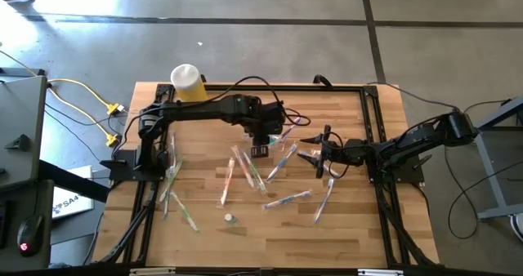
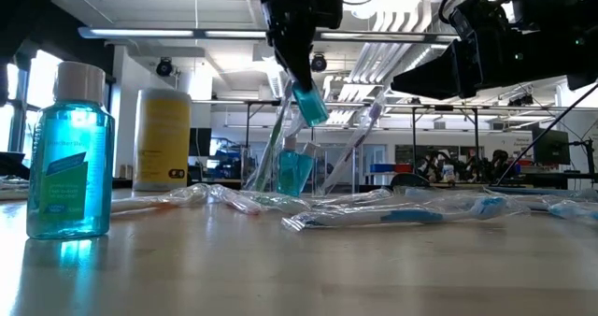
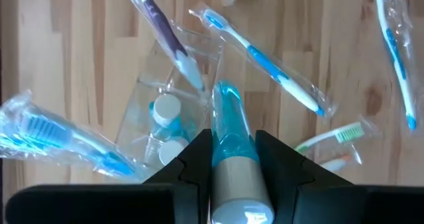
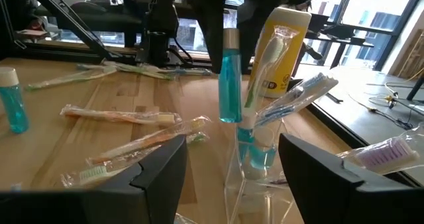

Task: Pick & Place toothbrushing station
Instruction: Put the blue mouthwash into the transparent organizer

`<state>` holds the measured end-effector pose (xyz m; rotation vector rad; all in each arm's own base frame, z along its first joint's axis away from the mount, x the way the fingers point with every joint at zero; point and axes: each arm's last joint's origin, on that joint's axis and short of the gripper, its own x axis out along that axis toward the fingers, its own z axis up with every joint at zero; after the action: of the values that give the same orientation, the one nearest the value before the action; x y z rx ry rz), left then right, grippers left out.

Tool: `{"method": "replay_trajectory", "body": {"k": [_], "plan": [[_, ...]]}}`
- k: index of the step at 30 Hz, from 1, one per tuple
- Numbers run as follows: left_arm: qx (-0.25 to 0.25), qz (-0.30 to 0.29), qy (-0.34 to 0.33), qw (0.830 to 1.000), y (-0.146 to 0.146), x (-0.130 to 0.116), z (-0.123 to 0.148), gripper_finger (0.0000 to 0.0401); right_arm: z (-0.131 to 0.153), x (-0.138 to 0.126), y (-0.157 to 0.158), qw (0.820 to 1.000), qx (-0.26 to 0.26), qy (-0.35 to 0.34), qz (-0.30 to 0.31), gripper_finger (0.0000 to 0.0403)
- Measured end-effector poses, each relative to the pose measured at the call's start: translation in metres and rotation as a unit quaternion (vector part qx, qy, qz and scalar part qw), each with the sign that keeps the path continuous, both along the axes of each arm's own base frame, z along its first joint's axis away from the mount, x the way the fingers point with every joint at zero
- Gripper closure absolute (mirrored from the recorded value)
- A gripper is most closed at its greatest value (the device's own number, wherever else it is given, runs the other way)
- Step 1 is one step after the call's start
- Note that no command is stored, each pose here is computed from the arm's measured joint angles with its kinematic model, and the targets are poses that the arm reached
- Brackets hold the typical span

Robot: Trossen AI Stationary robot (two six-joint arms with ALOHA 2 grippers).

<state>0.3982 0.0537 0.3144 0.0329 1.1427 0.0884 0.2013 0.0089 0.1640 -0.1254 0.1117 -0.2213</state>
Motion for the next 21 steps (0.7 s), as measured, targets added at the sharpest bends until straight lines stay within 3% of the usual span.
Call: {"method": "replay_trajectory", "body": {"k": [4, 13, 21], "plan": [[0.001, 0.001, -0.004, 1.000, 0.000, 0.001, 0.000, 0.0317, 0.000, 0.000, 0.000, 1.000, 0.000, 0.000, 0.000, 0.0172], [-0.002, 0.027, 0.040, 0.999, 0.010, 0.012, -0.029, 0.0317, 0.000, 0.000, 0.000, 1.000, 0.001, 0.000, 0.000, 0.0172], [0.006, 0.052, 0.037, 0.998, 0.022, 0.012, -0.031, 0.0317, -0.001, 0.000, 0.000, 1.000, 0.001, 0.004, 0.000, 0.0172]]}}
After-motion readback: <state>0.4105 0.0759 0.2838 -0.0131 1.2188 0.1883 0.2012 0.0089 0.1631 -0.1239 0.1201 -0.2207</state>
